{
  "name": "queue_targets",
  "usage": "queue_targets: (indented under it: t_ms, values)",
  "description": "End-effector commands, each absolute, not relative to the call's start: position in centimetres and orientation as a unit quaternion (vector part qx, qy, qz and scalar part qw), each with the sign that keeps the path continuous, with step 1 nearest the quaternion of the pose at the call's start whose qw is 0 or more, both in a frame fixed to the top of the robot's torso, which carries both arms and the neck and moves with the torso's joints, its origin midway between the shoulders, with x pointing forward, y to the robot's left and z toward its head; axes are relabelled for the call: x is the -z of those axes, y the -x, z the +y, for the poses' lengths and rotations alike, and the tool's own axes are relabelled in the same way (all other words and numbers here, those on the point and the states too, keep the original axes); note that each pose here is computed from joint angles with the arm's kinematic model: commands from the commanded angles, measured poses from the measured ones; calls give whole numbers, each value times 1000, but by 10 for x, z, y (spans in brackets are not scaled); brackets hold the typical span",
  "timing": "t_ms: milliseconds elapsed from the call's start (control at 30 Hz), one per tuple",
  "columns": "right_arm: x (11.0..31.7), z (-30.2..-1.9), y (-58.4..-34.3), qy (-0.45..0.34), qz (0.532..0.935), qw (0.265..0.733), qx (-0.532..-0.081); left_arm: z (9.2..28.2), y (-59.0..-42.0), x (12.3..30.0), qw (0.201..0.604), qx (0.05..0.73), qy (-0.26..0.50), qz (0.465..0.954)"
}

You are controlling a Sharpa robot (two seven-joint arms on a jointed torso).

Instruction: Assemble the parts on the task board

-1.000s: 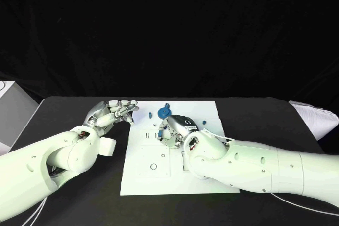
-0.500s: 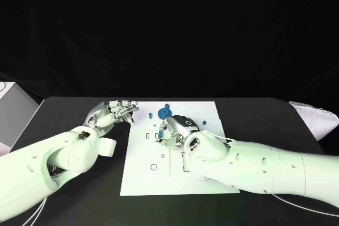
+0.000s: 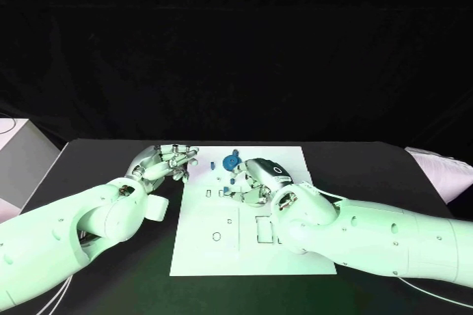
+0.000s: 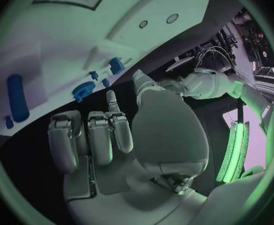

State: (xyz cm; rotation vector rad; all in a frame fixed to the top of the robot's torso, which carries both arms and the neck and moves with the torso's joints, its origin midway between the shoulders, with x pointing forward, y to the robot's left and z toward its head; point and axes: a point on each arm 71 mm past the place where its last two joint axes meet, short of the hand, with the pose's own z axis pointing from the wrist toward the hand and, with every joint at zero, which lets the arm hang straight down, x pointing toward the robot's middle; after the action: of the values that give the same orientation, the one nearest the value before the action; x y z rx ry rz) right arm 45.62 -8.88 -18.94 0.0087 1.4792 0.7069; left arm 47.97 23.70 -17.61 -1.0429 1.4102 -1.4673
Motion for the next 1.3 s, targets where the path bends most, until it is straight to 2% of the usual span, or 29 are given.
queue_targets:
  t_ms: [33,167,300,567,933,1300]
  values:
    - [181,-92,-456,-18,650,666,-365,237,-481,182,423,542,399,607]
    - [173,-109,-464,-55,656,649,-382,236,-483,190,419,496,377,660]
    - [163,-130,-475,-84,657,649,-375,232,-485,196,417,442,353,712]
    - [145,-168,-497,-151,662,640,-361,217,-494,193,414,359,281,788]
    - [137,-192,-512,-184,670,634,-341,194,-519,180,402,269,175,858]
    - [138,-199,-517,-189,675,633,-329,173,-535,181,389,220,108,888]
